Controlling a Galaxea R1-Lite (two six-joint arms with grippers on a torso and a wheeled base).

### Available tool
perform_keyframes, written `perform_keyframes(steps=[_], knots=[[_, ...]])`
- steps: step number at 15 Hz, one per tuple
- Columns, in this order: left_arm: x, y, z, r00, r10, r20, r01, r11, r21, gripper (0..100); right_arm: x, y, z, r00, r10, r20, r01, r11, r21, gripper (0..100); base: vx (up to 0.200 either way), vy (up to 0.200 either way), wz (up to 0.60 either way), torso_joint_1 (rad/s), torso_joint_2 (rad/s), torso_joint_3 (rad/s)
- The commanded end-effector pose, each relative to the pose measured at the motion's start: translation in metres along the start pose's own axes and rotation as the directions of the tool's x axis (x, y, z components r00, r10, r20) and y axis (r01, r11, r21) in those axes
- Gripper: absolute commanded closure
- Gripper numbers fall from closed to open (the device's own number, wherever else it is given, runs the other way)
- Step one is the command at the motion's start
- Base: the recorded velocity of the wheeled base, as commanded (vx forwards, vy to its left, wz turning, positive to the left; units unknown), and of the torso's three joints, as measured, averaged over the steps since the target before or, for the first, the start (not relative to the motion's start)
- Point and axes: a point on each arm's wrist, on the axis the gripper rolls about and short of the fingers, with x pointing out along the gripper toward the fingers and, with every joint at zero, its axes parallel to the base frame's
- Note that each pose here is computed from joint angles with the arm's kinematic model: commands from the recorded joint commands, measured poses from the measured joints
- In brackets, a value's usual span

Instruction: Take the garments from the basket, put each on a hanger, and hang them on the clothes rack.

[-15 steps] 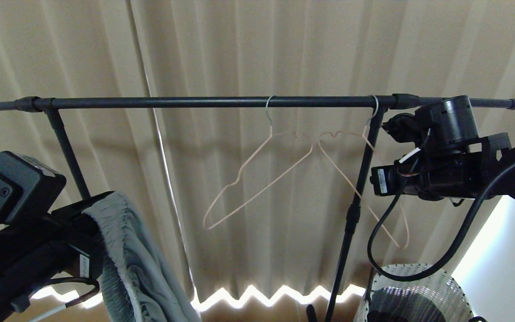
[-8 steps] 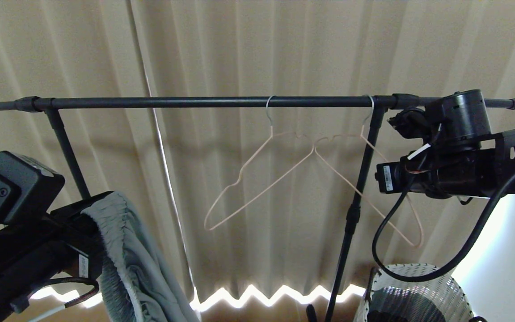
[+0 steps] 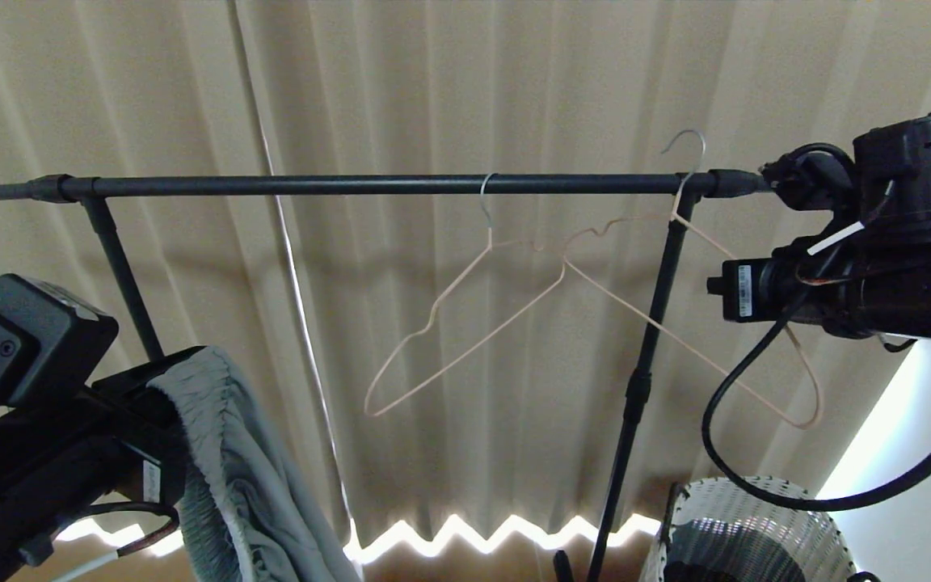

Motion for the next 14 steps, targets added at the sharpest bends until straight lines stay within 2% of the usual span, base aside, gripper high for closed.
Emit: perform_keyframes(steps=[1,6,9,12,14], knots=[[0.0,0.0,0.0,1.0,0.0,-0.001,0.0,1.0,0.0,100,-0.017,-0.003,0.005,0.999,0.009,0.041,-0.009,1.0,0.01,100,0.0,0.0,0.0,0.0,0.0,0.0],[0.0,-0.001,-0.002,1.0,-0.002,-0.007,0.002,1.0,0.004,100,-0.033,-0.011,-0.014,1.0,0.006,0.018,-0.006,1.0,0.0,100,0.0,0.0,0.0,0.0,0.0,0.0],[0.002,-0.002,-0.003,1.0,-0.007,-0.015,0.007,1.0,0.008,100,-0.058,-0.018,-0.018,0.998,0.014,0.054,-0.014,1.0,0.001,100,0.0,0.0,0.0,0.0,0.0,0.0],[0.002,-0.003,-0.004,1.0,-0.011,-0.021,0.011,1.0,0.009,100,-0.072,-0.026,-0.037,0.999,0.012,0.041,-0.009,0.998,-0.062,100,0.0,0.0,0.0,0.0,0.0,0.0],[0.006,-0.005,-0.005,0.999,-0.017,-0.032,0.018,1.0,0.017,100,-0.076,-0.028,-0.045,0.999,0.016,0.031,-0.014,0.998,-0.069,100,-0.2,0.0,0.0,0.005,0.01,0.002]])
